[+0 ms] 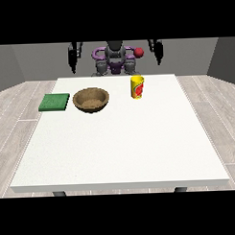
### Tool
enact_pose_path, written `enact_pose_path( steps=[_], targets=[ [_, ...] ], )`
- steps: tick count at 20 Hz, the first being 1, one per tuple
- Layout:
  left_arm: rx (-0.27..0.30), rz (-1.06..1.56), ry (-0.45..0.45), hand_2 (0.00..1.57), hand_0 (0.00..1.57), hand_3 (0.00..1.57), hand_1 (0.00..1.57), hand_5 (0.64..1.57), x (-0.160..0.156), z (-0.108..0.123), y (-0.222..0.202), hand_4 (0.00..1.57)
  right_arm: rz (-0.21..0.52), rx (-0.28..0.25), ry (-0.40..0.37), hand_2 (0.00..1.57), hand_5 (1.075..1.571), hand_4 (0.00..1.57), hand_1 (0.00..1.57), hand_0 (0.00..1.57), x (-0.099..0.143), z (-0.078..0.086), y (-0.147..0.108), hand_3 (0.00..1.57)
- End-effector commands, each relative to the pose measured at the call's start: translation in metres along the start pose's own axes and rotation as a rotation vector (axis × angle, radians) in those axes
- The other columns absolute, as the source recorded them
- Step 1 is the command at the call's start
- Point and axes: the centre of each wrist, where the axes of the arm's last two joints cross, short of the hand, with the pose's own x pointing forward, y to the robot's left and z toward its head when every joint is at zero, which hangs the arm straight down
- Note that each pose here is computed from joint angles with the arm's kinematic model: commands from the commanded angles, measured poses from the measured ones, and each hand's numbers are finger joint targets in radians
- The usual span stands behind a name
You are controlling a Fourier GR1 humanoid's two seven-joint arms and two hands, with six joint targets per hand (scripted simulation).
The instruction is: Pick the cup and pour the ball into the bowl, then pick the bowl and place it on the pad
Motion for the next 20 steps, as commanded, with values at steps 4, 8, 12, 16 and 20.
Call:
enact_pose_path(
  steps=[4, 8, 12, 16, 20],
  targets=[
    [-0.007, -0.032, -0.010, 0.00, 0.00, 0.00, 0.00, 1.562, 0.024, -0.003, 0.010, 0.00, 0.001, 0.002, -0.038, 0.00, 1.570, 0.58, 0.00, 0.00, 0.028, -0.005, -0.005, 0.00],
    [0.001, 0.219, 0.227, 0.00, 0.00, 0.00, 0.00, 1.563, -0.001, 0.038, -0.019, 0.00, -0.223, 0.012, 0.178, 0.00, 1.571, 0.54, 0.00, 0.00, 0.012, 0.028, 0.012, 0.00],
    [0.005, 0.226, 0.278, 0.00, 0.00, 0.00, 0.00, 1.555, 0.031, 0.046, -0.012, 0.00, -0.255, -0.036, 0.270, 0.00, 1.569, 0.53, 0.00, 0.00, 0.016, 0.053, -0.004, 0.00],
    [0.010, 0.219, 0.221, 0.00, 0.00, 0.00, 0.00, 1.553, 0.053, 0.065, -0.021, 0.00, -0.243, -0.076, 0.187, 0.00, 1.569, 0.52, 0.00, 0.00, 0.046, 0.063, -0.014, 0.00],
    [0.006, 0.191, 0.089, 0.00, 0.00, 0.00, 0.00, 1.546, 0.060, 0.057, -0.034, 0.00, -0.239, -0.053, 0.086, 0.00, 1.570, 0.48, 0.00, 0.00, 0.031, 0.081, -0.020, 0.00]
  ],
)
